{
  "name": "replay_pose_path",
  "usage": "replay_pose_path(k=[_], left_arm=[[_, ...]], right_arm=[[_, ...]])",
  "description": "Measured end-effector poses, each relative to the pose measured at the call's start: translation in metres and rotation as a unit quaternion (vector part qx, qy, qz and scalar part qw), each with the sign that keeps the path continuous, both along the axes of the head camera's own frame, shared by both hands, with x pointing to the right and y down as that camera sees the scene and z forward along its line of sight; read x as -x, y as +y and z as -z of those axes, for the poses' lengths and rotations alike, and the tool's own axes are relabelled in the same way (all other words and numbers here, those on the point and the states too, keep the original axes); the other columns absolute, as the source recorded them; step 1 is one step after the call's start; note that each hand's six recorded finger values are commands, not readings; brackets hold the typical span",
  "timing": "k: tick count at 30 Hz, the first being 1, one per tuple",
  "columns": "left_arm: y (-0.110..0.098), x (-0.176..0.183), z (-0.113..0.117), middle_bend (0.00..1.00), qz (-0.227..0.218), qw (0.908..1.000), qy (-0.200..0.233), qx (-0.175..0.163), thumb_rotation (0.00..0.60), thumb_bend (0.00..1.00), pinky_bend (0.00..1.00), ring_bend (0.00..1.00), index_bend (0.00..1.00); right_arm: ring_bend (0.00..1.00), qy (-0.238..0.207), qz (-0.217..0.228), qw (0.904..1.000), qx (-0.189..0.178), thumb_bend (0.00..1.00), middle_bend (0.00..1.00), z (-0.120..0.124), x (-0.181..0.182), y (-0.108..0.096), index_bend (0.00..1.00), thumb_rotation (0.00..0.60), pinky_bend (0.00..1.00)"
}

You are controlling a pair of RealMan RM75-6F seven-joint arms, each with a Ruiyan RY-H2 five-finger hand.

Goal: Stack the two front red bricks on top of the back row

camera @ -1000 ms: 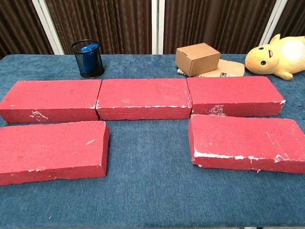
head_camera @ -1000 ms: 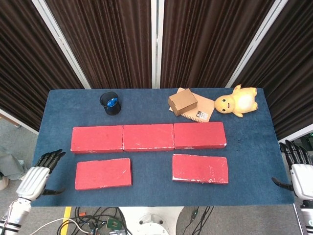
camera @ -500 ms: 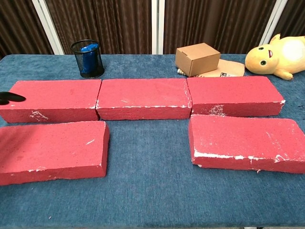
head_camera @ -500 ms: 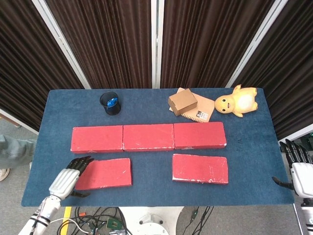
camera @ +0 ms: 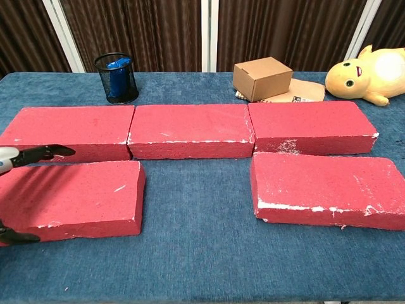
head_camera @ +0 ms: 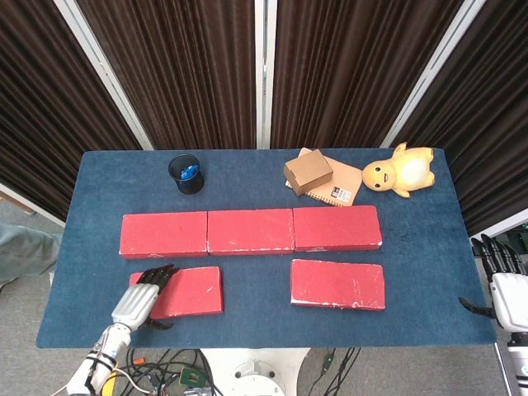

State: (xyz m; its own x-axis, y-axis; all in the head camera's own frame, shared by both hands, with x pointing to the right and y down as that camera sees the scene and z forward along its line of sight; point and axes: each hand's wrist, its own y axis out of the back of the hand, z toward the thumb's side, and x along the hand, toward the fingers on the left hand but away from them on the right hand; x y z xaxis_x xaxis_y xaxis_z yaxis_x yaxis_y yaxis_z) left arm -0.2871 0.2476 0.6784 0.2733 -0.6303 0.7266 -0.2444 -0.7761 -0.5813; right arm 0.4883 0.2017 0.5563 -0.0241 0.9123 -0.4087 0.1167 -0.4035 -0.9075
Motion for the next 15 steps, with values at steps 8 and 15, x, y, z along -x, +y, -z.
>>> replay_pose_path(k=[8, 15], left_arm=[[-0.007, 0.004, -0.012, 0.00, 0.001, 0.9999, -0.015, 0.000, 0.600, 0.00, 0.00, 0.00, 0.00], [-0.008, 0.008, -0.027, 0.00, -0.011, 0.9992, -0.030, 0.023, 0.600, 0.00, 0.00, 0.00, 0.00]], right_arm=[[0.00, -0.002, -0.005, 1.0000, 0.001, 0.00, 0.00, -0.002, -0.004, 0.001, 0.00, 0.600, 0.00], [0.00, -0.005, -0.008, 1.0000, 0.001, 0.00, 0.00, -0.004, -0.007, 0.001, 0.00, 0.600, 0.00]])
